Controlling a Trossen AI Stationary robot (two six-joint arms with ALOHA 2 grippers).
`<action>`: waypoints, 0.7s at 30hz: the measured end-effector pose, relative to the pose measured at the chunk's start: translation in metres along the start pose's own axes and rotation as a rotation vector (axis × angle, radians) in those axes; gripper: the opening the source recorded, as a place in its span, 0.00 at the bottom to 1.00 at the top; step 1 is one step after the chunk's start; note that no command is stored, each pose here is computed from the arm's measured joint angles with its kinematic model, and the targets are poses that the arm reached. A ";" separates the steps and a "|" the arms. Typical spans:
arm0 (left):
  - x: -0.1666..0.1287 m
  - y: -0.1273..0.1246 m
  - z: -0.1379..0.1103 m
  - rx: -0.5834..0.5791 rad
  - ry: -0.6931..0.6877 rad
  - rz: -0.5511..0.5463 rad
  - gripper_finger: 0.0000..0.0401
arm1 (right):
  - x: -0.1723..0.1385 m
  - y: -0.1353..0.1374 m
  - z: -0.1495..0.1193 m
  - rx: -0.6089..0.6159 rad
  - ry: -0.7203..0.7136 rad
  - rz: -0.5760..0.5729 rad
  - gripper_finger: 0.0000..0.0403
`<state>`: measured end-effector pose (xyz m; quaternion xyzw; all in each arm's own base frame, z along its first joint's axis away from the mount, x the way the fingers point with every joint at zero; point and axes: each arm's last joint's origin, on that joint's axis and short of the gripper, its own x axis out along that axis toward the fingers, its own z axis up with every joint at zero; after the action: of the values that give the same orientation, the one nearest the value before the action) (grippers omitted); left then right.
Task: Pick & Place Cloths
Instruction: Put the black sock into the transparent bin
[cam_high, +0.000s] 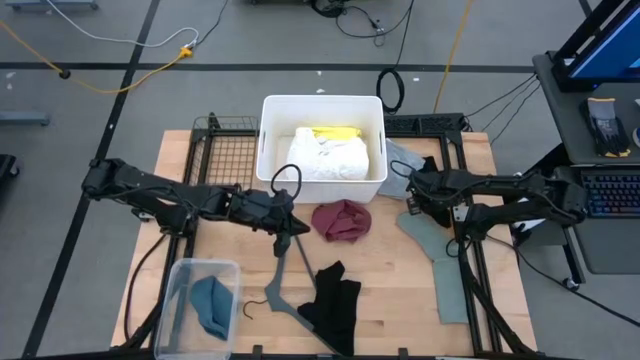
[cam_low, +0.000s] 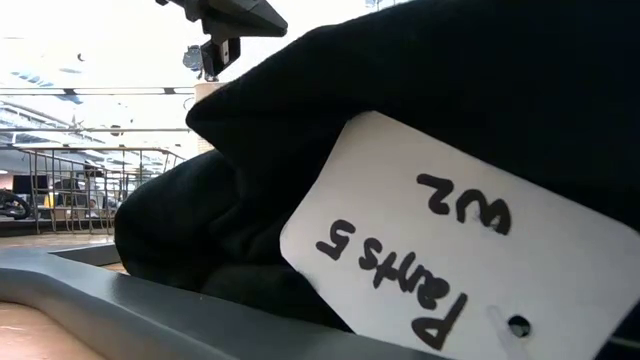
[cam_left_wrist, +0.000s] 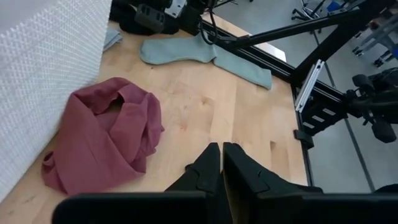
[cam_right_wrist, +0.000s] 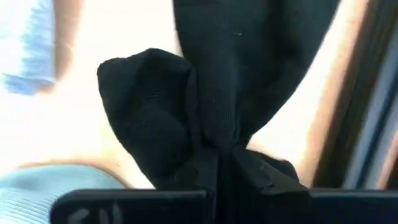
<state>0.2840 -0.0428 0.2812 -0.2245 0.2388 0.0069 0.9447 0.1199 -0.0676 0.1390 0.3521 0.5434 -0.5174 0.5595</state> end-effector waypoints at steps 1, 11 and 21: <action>0.000 0.000 0.000 -0.011 0.000 0.000 0.06 | -0.003 -0.001 0.000 -0.001 0.004 -0.003 0.03; 0.000 -0.002 0.004 -0.065 -0.038 -0.022 0.01 | -0.067 -0.015 0.005 -0.029 -0.054 0.053 0.02; -0.001 -0.006 0.012 -0.134 -0.141 -0.042 0.11 | -0.154 -0.034 0.007 -0.055 -0.230 0.234 0.01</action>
<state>0.2894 -0.0423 0.2938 -0.2910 0.1661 0.0187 0.9420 0.1086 -0.0509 0.2955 0.3361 0.4448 -0.4707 0.6839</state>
